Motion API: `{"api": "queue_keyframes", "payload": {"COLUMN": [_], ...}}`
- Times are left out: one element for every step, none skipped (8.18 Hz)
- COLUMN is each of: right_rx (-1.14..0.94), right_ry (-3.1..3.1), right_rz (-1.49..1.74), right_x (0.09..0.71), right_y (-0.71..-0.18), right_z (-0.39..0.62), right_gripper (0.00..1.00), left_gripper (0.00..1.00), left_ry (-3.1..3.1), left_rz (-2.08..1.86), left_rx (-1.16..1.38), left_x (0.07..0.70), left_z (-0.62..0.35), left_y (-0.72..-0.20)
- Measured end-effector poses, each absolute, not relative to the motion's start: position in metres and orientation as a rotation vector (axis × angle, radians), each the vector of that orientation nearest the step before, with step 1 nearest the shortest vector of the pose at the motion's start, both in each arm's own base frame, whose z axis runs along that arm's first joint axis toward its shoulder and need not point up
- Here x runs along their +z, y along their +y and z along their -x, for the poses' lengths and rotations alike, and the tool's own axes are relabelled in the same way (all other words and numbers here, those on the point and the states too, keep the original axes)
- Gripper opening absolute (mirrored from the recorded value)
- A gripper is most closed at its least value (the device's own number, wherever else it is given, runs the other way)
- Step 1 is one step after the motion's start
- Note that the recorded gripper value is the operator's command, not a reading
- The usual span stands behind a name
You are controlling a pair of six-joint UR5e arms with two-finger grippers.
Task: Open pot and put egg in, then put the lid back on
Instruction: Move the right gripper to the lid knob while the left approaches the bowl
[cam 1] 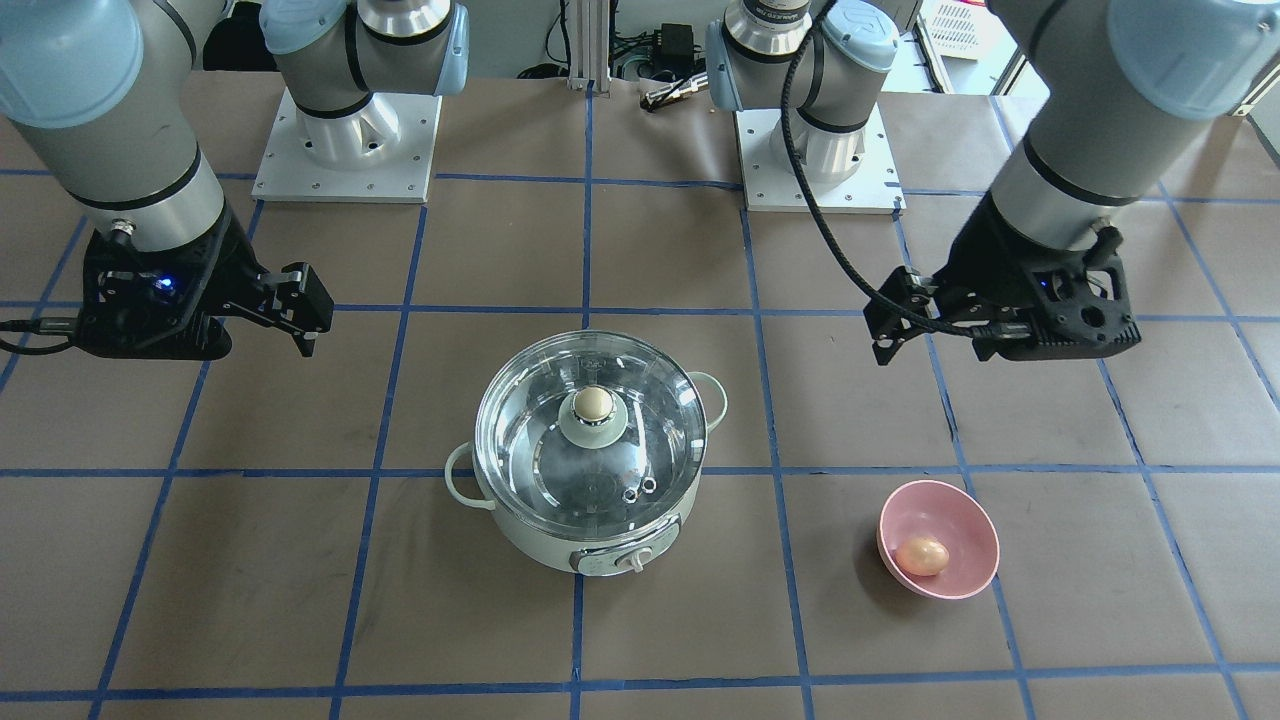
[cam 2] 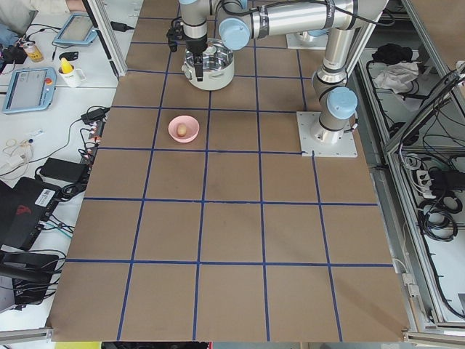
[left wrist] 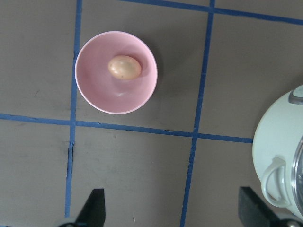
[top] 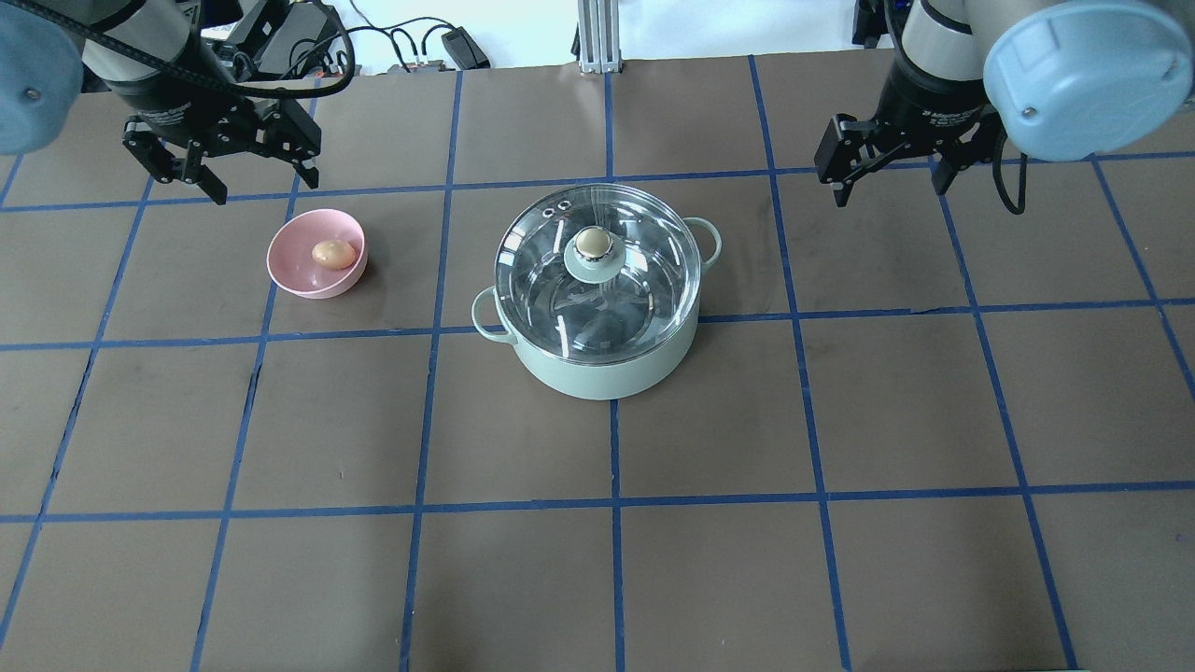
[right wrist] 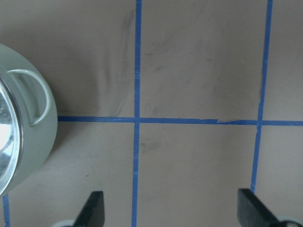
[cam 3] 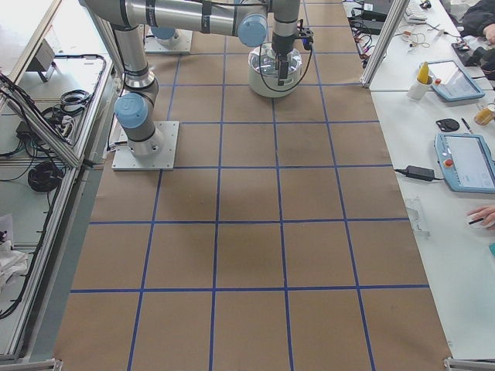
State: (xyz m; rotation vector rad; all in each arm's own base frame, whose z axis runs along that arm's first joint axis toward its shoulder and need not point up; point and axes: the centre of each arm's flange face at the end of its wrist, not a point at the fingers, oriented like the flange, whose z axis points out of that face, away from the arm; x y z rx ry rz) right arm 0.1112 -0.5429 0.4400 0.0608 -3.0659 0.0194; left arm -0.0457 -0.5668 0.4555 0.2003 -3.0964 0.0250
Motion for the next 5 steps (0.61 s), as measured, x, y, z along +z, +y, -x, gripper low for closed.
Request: {"api": "queue_keyframes", "payload": {"right_rx": [0.051, 0.105, 0.138, 0.171, 0.200], "right_ry": [-3.079, -3.093, -3.109, -3.149, -3.210], "right_rz": [-0.085, -0.091, -0.072, -0.071, -0.067], "right_x": [0.441, 0.442, 0.439, 0.433, 0.426], "right_y": [-0.542, -0.541, -0.538, -0.536, -0.538], "right_z": [-0.127, -0.154, -0.185, -0.216, -0.243], "right_gripper": [1.00, 1.00, 1.00, 1.00, 1.00], "left_gripper": [1.00, 1.00, 1.00, 1.00, 1.00], "left_ry": [-3.088, -3.077, -3.063, -3.046, -3.031], "left_rz": [-0.280, -0.342, -0.396, -0.438, -0.468], "left_rx": [-0.012, -0.054, -0.105, -0.158, -0.204], "left_x": [0.443, 0.430, 0.412, 0.394, 0.377], "left_z": [0.017, -0.006, -0.023, -0.038, -0.049], "left_y": [-0.572, -0.572, -0.569, -0.565, -0.563]}}
